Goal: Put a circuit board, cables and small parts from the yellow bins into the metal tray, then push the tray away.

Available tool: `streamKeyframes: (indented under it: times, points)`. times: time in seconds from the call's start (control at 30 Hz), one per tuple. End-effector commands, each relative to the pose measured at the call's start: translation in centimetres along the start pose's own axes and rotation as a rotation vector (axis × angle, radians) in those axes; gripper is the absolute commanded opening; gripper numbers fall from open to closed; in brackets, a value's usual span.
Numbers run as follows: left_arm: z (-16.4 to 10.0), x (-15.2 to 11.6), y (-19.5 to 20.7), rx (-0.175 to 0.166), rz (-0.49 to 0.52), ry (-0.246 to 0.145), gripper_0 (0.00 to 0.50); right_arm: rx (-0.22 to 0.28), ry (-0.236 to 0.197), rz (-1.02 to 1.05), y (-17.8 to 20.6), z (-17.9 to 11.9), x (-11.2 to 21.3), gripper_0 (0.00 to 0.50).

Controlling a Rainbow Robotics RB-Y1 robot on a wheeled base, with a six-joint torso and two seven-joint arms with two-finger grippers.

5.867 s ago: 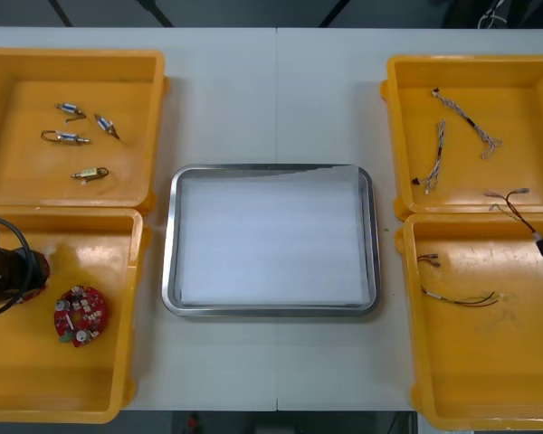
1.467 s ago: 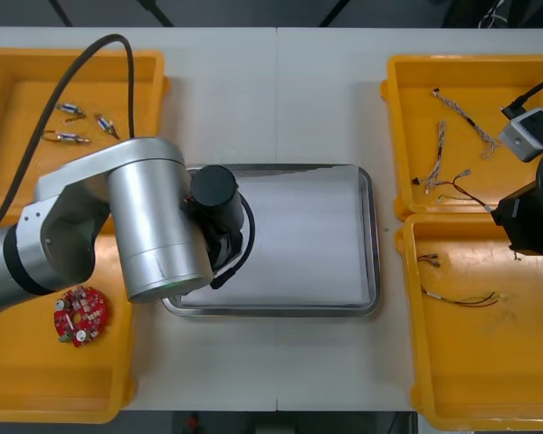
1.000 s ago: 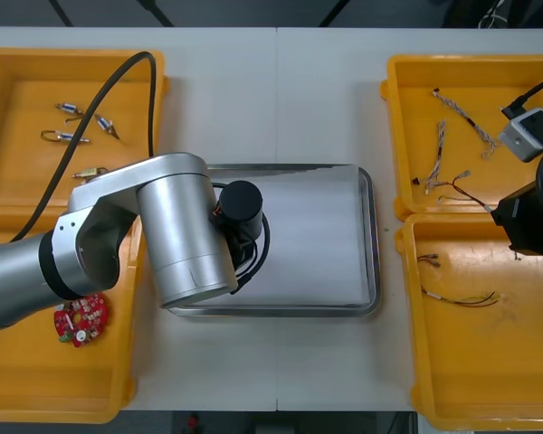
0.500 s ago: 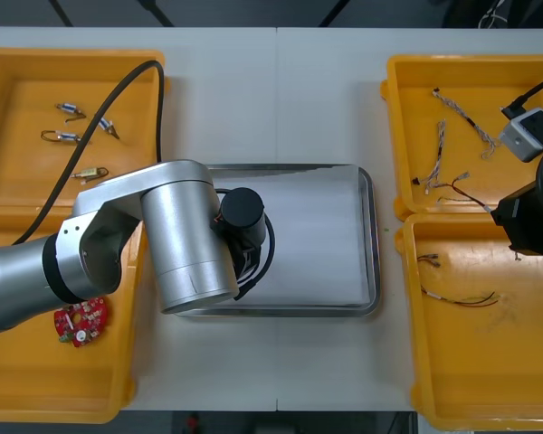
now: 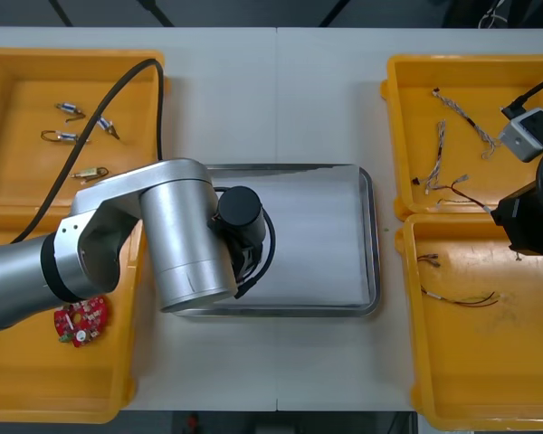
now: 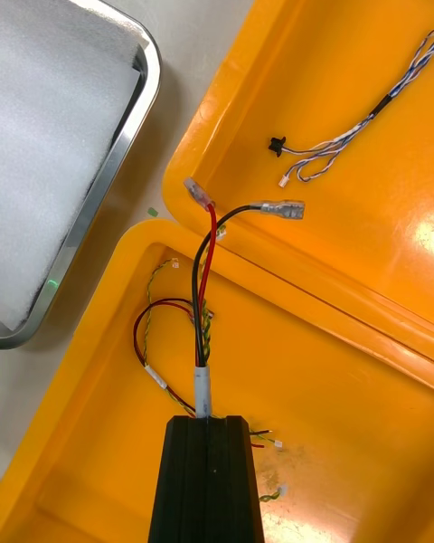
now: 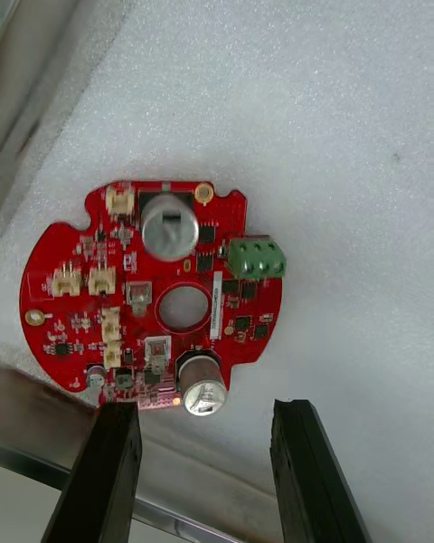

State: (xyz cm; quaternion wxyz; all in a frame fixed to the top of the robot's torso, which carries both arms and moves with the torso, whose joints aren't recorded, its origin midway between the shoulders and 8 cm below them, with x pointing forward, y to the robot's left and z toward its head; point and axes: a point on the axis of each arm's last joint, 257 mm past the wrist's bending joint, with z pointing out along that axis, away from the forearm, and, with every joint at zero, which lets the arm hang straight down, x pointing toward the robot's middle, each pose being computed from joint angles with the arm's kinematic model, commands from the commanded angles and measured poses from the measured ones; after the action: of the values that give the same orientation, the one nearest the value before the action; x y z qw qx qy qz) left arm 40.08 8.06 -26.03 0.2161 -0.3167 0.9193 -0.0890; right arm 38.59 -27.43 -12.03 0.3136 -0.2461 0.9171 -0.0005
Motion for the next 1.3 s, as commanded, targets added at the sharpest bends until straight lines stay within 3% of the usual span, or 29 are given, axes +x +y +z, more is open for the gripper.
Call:
streamKeyframes:
  times: [0.03, 0.2, 0.3, 0.4, 0.43, 0.47, 0.7, 0.83, 0.87, 0.97, 1.3]
  points:
    - [-2.7, -2.1, -1.1, 0.041, 0.049, -0.030, 0.450, 0.012, -0.031, -0.011, 0.4, -0.9, -1.2, 0.000]
    - [-6.6, -4.7, -1.3, 0.063, 0.010, 0.005, 0.500, 0.012, -0.031, -0.011, 0.4, -0.9, -1.2, 0.000]
    - [-9.5, -7.3, -1.2, 0.074, -0.041, 0.029, 0.500, 0.012, -0.031, -0.011, 0.4, -0.9, -1.2, 0.000]
    - [-12.1, -10.4, -0.8, 0.083, -0.107, 0.023, 0.500, 0.012, -0.031, -0.011, 0.4, -0.9, -1.2, 0.000]
    - [-13.0, -11.7, -0.5, 0.087, -0.136, 0.019, 0.500, 0.009, 0.006, 0.006, 0.1, -0.3, 0.1, 0.000]
    - [-13.5, -12.4, -0.4, 0.089, -0.150, 0.017, 0.500, 0.009, 0.005, 0.005, 0.1, -0.3, 0.1, 0.000]
    - [-17.4, -20.0, 1.6, 0.105, -0.309, -0.037, 0.500, 0.030, 0.007, -0.059, 0.6, -1.0, 0.0, 0.000]
    - [-18.8, -24.1, 3.6, 0.088, -0.328, -0.084, 0.500, 0.027, 0.000, -0.135, 2.1, -1.3, -0.6, 0.000]
    - [-18.8, -24.1, 3.6, 0.088, -0.328, -0.084, 0.500, 0.027, 0.000, -0.135, 2.1, -1.3, -0.6, 0.000]
    - [-19.5, -27.8, 5.6, 0.062, -0.363, -0.117, 0.500, 0.014, -0.008, -0.221, 3.9, -1.3, -1.7, 0.000]
    - [-19.1, -36.7, 8.4, 0.064, -0.461, -0.203, 0.500, -0.052, -0.007, -0.453, 10.0, -0.6, -4.3, 0.000]
